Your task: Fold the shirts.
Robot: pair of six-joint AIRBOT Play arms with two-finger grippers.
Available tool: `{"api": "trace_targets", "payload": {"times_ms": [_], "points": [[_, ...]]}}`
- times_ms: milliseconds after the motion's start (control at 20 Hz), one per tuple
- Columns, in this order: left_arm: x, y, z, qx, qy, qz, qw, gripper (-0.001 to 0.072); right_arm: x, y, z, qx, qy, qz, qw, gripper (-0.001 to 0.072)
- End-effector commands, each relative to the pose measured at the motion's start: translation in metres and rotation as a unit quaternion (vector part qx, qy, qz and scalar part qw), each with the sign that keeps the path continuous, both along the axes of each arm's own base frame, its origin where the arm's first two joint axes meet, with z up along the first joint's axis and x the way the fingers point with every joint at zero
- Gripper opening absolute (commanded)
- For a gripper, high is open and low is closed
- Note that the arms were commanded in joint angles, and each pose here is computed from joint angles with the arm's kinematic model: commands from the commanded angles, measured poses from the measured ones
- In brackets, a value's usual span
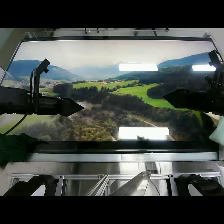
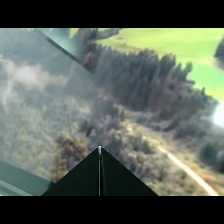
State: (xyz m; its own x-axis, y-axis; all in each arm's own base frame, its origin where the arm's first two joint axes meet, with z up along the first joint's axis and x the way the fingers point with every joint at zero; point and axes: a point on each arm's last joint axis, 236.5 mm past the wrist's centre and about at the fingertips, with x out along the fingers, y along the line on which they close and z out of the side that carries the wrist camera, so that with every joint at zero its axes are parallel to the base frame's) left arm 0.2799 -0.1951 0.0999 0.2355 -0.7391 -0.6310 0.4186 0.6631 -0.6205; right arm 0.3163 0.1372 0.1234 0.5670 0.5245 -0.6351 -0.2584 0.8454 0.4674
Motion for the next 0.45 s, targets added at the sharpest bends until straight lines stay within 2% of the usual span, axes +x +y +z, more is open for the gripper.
{"api": "trace_targets", "payload": {"times_ms": [0,400], "points": [[-0.0044,-0.0003,-0.0090,-0.001,0.014,0.001,1.000,0.0027,-0.0066,0.0111,-0.0011,0.010,0.011,0.011,1.000,0.0020],[-0.0040,-0.0009,-0.0083,-0.003,0.014,0.002,1.000,0.0028,-0.0065,0.0114,-0.0012,0.011,0.012,0.010,1.000,0.0020]]}}
